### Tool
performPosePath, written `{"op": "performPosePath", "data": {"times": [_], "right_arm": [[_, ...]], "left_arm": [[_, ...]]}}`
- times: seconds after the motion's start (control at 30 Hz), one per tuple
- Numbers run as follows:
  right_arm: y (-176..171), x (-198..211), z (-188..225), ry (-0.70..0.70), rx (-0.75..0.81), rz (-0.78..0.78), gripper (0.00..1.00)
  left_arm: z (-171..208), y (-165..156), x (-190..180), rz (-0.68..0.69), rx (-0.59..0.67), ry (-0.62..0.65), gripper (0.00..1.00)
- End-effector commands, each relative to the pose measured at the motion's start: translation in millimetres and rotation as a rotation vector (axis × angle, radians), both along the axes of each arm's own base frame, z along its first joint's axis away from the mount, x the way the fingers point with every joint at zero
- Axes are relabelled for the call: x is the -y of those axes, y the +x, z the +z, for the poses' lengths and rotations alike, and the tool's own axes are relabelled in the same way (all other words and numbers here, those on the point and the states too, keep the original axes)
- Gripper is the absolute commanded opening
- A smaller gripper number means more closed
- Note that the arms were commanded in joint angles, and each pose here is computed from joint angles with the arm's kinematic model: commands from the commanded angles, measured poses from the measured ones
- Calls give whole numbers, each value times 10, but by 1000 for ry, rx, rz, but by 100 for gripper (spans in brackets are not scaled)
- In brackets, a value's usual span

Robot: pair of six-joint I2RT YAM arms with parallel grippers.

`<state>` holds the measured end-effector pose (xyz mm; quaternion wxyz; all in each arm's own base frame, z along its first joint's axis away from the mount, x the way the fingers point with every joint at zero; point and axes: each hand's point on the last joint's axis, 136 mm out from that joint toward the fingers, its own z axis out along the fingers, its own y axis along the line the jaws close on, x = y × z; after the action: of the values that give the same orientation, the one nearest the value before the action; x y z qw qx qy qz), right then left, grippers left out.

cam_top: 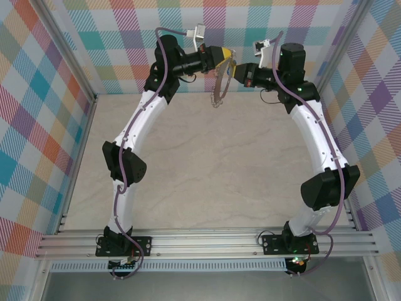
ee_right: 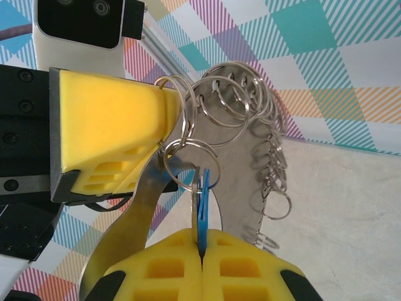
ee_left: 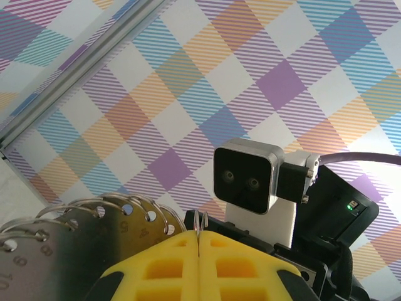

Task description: Put the keys on the keyring

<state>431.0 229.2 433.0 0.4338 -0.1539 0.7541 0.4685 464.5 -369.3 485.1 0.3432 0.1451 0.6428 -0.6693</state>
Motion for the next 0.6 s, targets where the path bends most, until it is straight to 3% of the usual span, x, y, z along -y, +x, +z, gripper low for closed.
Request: {"op": "performPosePath", "data": {"times": [0.0, 0.37, 0.57], "right_arm": [[-147, -153, 105, 22, -3, 78, 0], [-254, -363, 234, 81, -31, 245, 0], [-186, -378, 165, 78, -52, 238, 0]], "left_arm": [[261, -70, -37, 10, 83, -52, 0], [200, -43, -9, -1, 84, -51, 0], [210, -43, -10, -5, 87, -57, 0]]}}
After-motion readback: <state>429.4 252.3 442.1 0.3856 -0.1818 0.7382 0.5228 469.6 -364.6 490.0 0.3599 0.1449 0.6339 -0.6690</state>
